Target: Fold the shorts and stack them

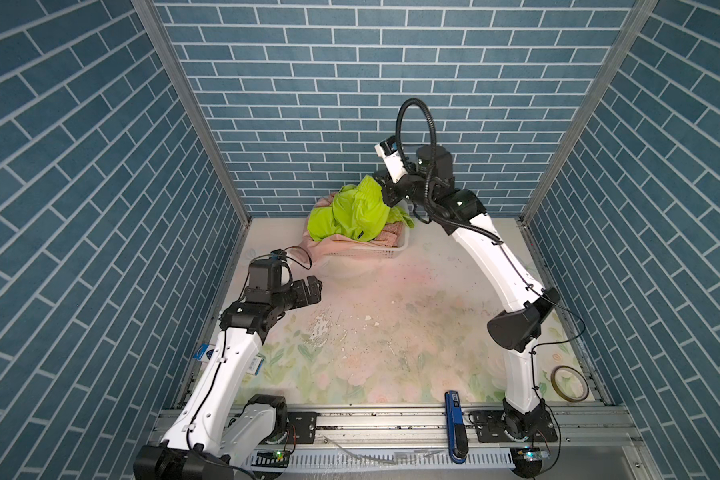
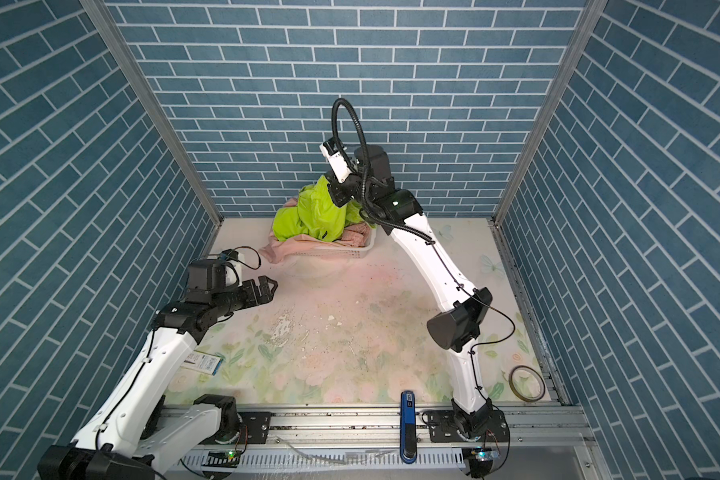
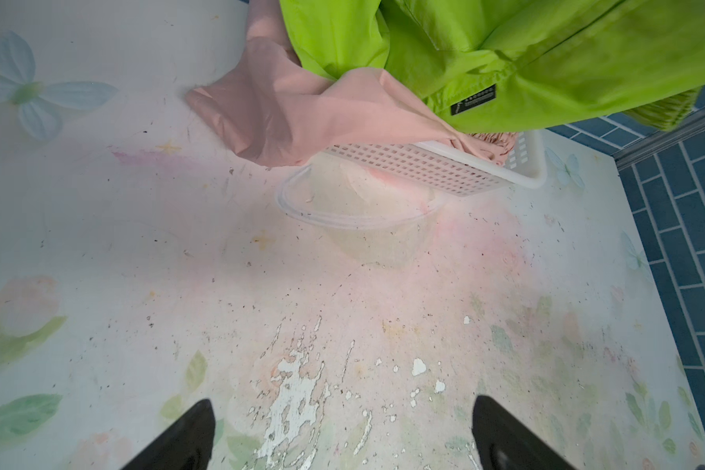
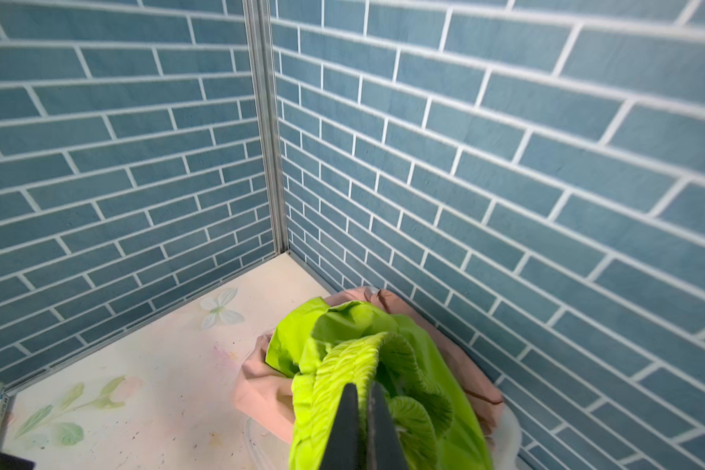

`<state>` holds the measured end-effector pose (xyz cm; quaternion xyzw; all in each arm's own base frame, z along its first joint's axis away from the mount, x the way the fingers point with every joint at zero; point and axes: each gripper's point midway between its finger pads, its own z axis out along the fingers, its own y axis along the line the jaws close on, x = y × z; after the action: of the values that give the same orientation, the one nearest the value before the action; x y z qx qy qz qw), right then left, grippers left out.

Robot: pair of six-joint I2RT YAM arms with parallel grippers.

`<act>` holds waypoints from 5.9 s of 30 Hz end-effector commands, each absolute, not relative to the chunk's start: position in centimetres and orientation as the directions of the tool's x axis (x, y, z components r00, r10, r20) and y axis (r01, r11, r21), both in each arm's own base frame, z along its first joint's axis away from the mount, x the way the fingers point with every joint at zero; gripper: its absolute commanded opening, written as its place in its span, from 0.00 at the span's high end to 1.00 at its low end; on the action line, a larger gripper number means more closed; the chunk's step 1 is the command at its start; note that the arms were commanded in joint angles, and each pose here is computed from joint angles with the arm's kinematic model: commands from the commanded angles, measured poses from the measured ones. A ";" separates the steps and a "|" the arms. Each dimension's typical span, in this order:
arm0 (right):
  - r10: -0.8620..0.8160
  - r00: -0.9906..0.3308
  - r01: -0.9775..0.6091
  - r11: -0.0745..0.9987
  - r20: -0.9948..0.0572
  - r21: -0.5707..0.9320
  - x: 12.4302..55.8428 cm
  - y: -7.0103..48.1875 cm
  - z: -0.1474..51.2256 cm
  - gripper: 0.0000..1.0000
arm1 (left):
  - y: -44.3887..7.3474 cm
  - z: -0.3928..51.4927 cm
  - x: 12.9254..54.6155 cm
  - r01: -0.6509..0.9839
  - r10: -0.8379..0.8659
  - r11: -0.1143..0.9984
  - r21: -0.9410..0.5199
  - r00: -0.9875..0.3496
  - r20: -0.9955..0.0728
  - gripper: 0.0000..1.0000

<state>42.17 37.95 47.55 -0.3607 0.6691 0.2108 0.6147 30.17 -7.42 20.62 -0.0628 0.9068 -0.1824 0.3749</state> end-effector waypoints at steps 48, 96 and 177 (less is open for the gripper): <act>-0.051 -0.408 0.178 0.975 -0.911 -0.134 41.6 -1.9 37.9 1.00 | -26.7 21.6 43.9 0.423 0.224 0.900 -0.106 -0.658 -0.719 0.00; -0.320 -0.500 -0.604 0.794 -0.805 0.060 35.1 21.7 24.1 1.00 | -15.0 9.0 55.4 0.039 0.152 0.978 0.206 -0.809 -0.567 0.00; -0.811 -0.337 -0.824 0.499 -0.478 -0.267 28.9 26.4 11.6 0.39 | -17.8 11.0 35.4 0.183 -0.054 0.910 -0.371 -0.837 -0.545 0.00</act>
<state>29.42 25.38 10.54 -0.5003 0.8189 -0.0265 0.2801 34.83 -17.32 10.09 0.0279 0.9407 -0.2028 0.2704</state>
